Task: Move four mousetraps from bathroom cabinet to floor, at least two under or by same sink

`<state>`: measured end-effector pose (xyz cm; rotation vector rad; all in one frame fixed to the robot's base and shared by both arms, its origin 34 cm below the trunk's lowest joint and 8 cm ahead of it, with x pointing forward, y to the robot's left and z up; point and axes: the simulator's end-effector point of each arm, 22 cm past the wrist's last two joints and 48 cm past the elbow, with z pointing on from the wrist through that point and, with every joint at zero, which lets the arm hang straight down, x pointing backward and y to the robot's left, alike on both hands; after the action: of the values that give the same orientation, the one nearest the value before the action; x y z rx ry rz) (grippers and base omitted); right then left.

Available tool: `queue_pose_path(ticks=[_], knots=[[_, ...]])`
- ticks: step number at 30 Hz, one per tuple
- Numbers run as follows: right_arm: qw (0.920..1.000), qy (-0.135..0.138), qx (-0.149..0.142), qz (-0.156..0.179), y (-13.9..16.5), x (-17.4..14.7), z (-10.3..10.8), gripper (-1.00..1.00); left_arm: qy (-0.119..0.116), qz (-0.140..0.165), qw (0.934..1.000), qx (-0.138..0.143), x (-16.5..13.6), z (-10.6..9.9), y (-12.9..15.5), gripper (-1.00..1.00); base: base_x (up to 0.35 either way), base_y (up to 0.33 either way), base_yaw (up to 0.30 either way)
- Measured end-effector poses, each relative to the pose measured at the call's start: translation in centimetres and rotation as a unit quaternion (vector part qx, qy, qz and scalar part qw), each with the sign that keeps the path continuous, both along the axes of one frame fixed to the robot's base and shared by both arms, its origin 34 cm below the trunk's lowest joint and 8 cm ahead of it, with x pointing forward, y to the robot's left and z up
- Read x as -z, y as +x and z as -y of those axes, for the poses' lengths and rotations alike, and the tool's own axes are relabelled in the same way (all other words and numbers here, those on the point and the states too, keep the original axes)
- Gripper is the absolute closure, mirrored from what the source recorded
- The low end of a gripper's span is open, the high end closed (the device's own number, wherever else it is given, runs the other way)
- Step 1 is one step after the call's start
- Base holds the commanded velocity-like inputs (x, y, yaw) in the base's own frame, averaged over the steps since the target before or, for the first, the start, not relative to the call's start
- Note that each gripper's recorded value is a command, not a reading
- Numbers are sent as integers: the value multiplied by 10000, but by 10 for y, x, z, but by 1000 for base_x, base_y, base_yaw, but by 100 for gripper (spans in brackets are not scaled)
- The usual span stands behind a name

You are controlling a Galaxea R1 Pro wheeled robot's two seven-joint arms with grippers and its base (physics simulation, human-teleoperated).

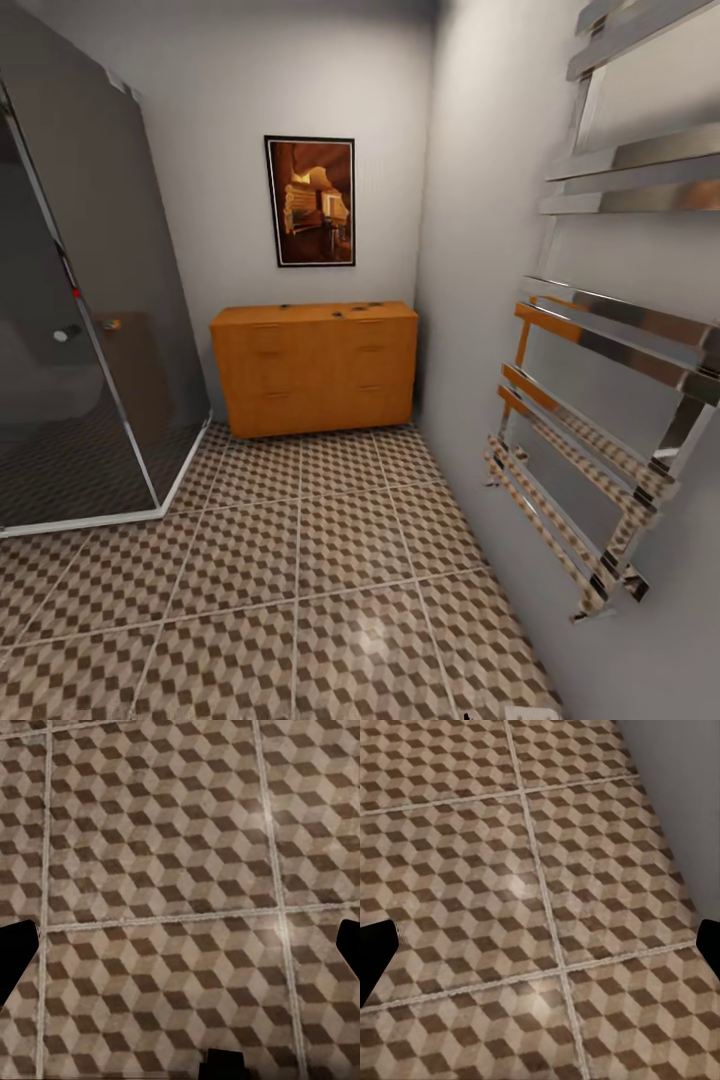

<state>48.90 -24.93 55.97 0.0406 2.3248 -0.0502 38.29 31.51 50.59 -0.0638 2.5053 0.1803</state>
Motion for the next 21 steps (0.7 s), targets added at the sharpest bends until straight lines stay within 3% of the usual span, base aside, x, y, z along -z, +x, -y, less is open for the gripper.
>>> queue_pose_path(ticks=[13, 21], knots=[[10000, 1, -4, -50, -2, 3, 0, -100, 0, -71, 10000, 3, 3, 0, -5, -100, 0, 0, 236], [10000, 2, -10, -57, -3, 4, 0, -100, 0, -80, 10000, 3, 4, 0, -6, -100, 94, 0, 72]])
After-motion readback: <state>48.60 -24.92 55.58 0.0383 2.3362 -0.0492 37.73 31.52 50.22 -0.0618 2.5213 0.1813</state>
